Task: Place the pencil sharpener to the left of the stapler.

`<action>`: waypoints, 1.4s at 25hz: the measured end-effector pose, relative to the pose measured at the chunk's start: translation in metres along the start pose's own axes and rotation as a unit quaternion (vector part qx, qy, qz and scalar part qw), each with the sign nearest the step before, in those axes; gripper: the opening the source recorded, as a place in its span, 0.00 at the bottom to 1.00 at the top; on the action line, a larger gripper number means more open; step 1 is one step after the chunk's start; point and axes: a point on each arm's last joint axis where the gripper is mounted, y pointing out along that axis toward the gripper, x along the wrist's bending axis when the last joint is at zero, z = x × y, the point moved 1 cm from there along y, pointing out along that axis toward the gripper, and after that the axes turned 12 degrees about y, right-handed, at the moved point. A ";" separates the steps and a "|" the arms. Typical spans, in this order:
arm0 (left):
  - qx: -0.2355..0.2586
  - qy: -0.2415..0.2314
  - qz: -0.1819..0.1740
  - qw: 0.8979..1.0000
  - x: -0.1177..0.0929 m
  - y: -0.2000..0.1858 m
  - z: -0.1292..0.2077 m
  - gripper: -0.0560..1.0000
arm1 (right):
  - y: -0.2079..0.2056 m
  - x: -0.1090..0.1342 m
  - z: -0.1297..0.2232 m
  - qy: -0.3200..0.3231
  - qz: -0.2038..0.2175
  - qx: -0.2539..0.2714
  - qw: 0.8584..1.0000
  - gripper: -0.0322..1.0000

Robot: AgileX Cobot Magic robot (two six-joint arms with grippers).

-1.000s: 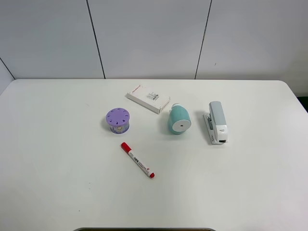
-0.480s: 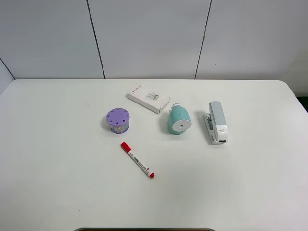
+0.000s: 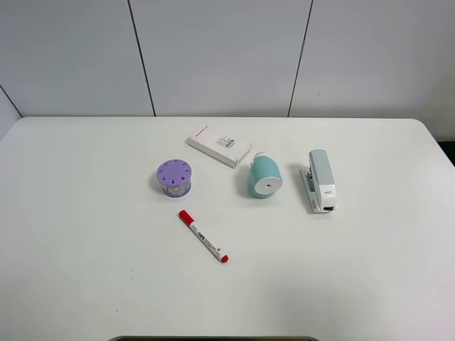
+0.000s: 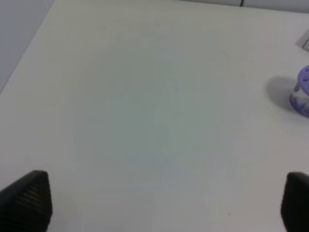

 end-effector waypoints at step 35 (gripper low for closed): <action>0.000 0.000 0.000 1.000 0.000 0.000 0.000 0.96 | 0.056 0.013 0.084 0.013 -0.057 0.059 0.997 0.95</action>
